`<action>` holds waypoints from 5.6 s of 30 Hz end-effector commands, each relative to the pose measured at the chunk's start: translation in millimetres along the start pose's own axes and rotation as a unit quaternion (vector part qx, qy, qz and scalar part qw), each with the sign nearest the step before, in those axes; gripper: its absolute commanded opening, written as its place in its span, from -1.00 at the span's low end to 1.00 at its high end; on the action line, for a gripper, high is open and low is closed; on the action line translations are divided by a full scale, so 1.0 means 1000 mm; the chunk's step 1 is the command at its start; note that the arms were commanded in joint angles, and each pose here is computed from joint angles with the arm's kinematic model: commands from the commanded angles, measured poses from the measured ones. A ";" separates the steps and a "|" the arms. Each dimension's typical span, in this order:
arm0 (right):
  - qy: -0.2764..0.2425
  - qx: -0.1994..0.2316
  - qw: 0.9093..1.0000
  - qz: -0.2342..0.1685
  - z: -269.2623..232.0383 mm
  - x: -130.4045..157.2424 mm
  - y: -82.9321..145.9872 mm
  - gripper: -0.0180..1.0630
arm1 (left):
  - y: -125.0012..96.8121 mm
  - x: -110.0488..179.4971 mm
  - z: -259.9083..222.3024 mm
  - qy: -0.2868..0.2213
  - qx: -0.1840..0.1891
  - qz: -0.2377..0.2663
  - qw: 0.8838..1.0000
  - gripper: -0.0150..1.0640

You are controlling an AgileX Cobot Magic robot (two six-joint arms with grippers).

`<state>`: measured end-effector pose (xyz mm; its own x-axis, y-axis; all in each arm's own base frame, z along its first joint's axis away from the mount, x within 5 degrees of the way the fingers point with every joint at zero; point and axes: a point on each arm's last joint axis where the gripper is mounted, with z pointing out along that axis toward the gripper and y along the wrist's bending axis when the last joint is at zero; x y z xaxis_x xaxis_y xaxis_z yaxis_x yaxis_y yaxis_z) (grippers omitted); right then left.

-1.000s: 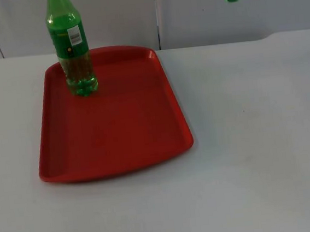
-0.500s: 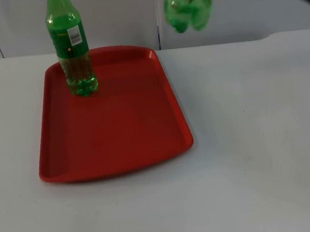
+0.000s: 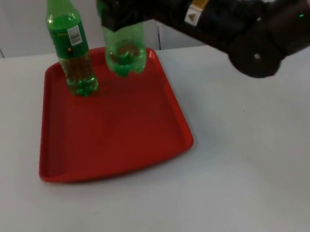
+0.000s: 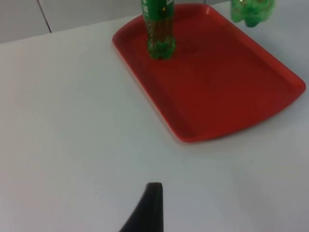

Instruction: Place the bottle upright on the tray.

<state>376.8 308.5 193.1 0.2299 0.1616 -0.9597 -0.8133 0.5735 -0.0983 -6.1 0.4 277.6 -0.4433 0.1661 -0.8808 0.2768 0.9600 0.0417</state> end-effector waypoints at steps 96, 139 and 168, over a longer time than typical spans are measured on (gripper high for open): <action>0.025 -0.168 0.984 0.050 -0.002 0.119 0.023 0.98 | 0.002 0.001 0.001 0.000 -0.012 0.003 1.000 0.66; 0.357 -0.030 0.931 0.061 -0.108 0.018 0.001 0.98 | 0.002 0.001 0.001 0.000 -0.012 0.003 1.000 0.66; 0.378 0.191 0.901 0.092 -0.205 -0.116 0.015 0.98 | 0.002 0.001 0.001 0.000 -0.012 0.003 1.000 0.66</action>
<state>230.5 137.0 246.2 -0.4487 -0.2197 -0.8663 -0.5293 0.8463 0.0595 -5.8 2.0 277.5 -0.4432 0.1762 -0.8789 0.2654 0.9623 0.0591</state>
